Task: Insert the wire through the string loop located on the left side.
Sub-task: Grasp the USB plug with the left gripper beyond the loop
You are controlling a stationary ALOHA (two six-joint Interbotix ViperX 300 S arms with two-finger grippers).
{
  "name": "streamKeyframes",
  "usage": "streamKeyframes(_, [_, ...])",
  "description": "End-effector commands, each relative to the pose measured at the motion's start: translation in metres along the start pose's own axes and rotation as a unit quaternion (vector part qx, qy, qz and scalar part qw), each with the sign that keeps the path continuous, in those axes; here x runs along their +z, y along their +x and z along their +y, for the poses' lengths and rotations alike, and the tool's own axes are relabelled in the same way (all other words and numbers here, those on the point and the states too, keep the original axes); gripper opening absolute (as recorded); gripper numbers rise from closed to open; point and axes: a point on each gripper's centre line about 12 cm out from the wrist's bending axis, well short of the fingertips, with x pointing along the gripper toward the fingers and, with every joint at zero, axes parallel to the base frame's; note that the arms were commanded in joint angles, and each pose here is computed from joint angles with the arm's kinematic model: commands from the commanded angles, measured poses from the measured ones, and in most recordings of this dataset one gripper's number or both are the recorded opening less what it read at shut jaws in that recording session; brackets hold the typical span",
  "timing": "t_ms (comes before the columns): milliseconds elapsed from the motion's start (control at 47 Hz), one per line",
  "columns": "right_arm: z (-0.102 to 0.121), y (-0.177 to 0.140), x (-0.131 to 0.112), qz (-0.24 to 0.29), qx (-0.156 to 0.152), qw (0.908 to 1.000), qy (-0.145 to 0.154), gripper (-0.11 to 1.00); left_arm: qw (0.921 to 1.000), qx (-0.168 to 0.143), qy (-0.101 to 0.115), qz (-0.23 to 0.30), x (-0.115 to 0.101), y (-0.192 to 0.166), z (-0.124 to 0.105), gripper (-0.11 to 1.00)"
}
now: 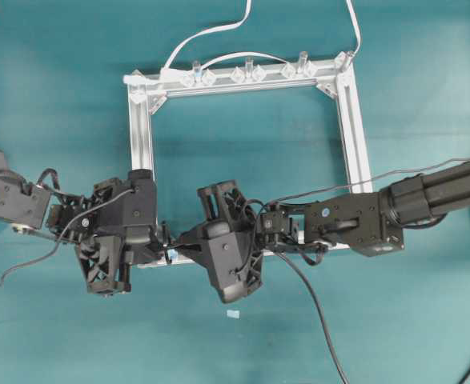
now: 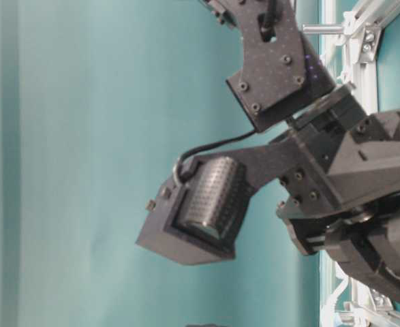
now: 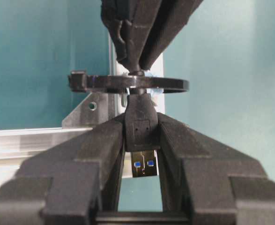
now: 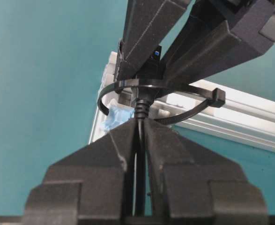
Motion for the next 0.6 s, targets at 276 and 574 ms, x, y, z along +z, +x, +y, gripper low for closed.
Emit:
streamKeyframes(276, [-0.0020,-0.0025,0.0157,-0.008,0.004,1.0000,0.000,0.07,0.9999,-0.007,0.001,-0.015,0.0079,-0.0054,-0.0045,0.20])
streamKeyframes(574, [-0.0012,-0.0029,0.0139,-0.001,0.008,1.0000,0.005,0.07,0.9998,-0.008,0.000,-0.018,0.0103,-0.0064,-0.0054,0.20])
